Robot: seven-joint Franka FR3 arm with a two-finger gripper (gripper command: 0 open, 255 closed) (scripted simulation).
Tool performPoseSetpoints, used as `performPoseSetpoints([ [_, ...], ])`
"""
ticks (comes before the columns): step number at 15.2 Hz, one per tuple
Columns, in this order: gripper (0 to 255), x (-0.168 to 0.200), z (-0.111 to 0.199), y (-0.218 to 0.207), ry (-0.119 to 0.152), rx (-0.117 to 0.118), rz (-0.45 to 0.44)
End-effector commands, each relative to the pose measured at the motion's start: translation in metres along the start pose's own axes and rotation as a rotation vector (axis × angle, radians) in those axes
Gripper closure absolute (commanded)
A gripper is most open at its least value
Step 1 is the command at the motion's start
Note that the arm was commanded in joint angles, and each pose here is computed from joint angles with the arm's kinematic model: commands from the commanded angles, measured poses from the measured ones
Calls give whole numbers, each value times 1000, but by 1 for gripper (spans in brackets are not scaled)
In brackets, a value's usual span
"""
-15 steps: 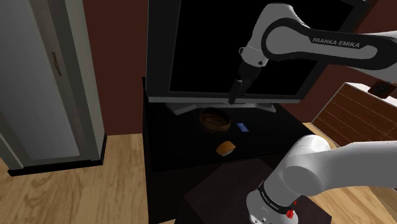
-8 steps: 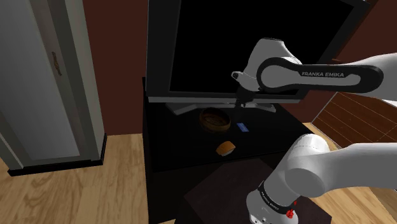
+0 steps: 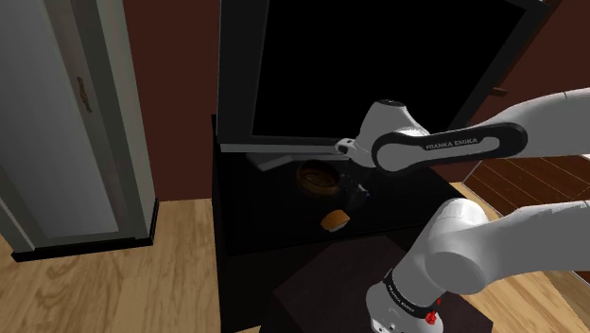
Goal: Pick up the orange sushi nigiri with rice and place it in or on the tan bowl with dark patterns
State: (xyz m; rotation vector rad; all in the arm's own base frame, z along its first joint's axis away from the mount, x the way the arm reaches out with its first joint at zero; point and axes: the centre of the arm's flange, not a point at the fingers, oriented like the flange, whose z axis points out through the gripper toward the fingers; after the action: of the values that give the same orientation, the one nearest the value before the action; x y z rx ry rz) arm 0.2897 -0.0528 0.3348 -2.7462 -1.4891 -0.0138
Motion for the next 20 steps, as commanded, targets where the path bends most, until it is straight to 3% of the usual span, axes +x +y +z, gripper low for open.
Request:
performPoseSetpoints([
  [1,0,-7,26,1,-1,1,-121],
  [4,0,-16,62,6,-5,5,-281],
  [12,0,-16,102,6,-5,5,-281],
  [19,0,-16,102,6,-5,5,-281],
  [20,255,-16,102,6,-5,5,-281],
])
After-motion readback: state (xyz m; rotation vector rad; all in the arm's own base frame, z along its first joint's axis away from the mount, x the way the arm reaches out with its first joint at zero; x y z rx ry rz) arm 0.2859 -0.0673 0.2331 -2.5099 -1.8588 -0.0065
